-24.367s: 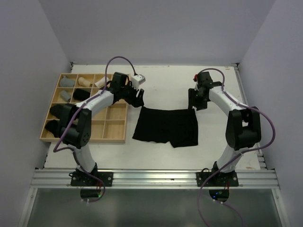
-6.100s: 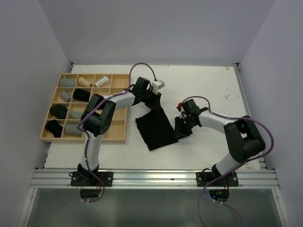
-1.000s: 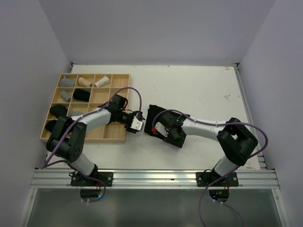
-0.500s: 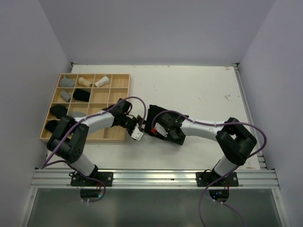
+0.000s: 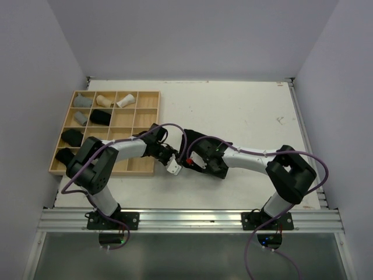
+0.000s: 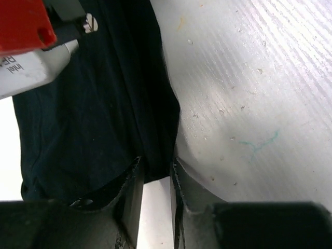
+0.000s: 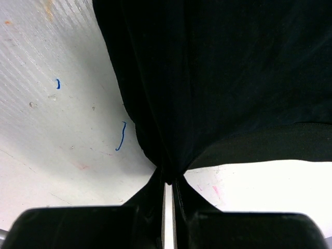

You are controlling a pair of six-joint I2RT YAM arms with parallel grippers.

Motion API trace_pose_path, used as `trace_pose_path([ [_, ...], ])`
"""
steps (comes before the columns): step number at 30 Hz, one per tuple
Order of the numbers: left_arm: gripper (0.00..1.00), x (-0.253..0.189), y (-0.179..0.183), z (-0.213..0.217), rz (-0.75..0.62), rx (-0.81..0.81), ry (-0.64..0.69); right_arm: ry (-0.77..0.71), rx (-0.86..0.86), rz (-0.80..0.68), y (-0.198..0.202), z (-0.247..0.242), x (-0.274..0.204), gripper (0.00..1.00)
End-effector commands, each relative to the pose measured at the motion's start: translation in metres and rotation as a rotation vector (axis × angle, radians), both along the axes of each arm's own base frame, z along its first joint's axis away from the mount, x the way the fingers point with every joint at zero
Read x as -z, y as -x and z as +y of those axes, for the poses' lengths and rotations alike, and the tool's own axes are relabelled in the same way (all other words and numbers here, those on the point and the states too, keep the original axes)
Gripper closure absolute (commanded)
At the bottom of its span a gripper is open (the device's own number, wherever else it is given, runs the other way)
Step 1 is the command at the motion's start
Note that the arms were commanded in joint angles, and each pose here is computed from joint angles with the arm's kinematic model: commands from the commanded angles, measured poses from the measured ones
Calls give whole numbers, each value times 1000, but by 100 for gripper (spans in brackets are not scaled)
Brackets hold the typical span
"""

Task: Roll the underwear
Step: Fold the underwear

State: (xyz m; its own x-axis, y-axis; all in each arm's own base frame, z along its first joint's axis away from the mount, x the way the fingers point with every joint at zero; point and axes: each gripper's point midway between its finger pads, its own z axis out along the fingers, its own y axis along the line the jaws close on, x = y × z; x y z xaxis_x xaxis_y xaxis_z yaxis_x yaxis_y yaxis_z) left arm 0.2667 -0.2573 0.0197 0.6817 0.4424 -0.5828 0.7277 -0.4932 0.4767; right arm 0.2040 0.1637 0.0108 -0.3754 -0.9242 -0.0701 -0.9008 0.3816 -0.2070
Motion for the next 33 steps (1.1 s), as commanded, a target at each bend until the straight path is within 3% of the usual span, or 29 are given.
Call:
trace_pose_path([
  [1, 72, -4, -10, -5, -48, 16, -2, -34, -5, 8, 1, 6, 13, 100],
  [4, 86, -9, -1, -3, -5, 28, -12, -78, -13, 30, 6, 11, 7, 100],
  [10, 100, -24, 23, 9, 113, 61, -23, -186, -46, 46, 12, 27, -21, 100],
  [16, 100, -38, 21, 17, 252, 9, -21, -253, -68, 195, 34, 44, -32, 100],
  [27, 100, -55, 5, 28, 654, -103, -32, -379, 16, 376, 36, 58, -42, 100],
  [33, 100, -70, -9, 27, 734, -153, -21, -534, 78, 499, 42, 73, -56, 100],
])
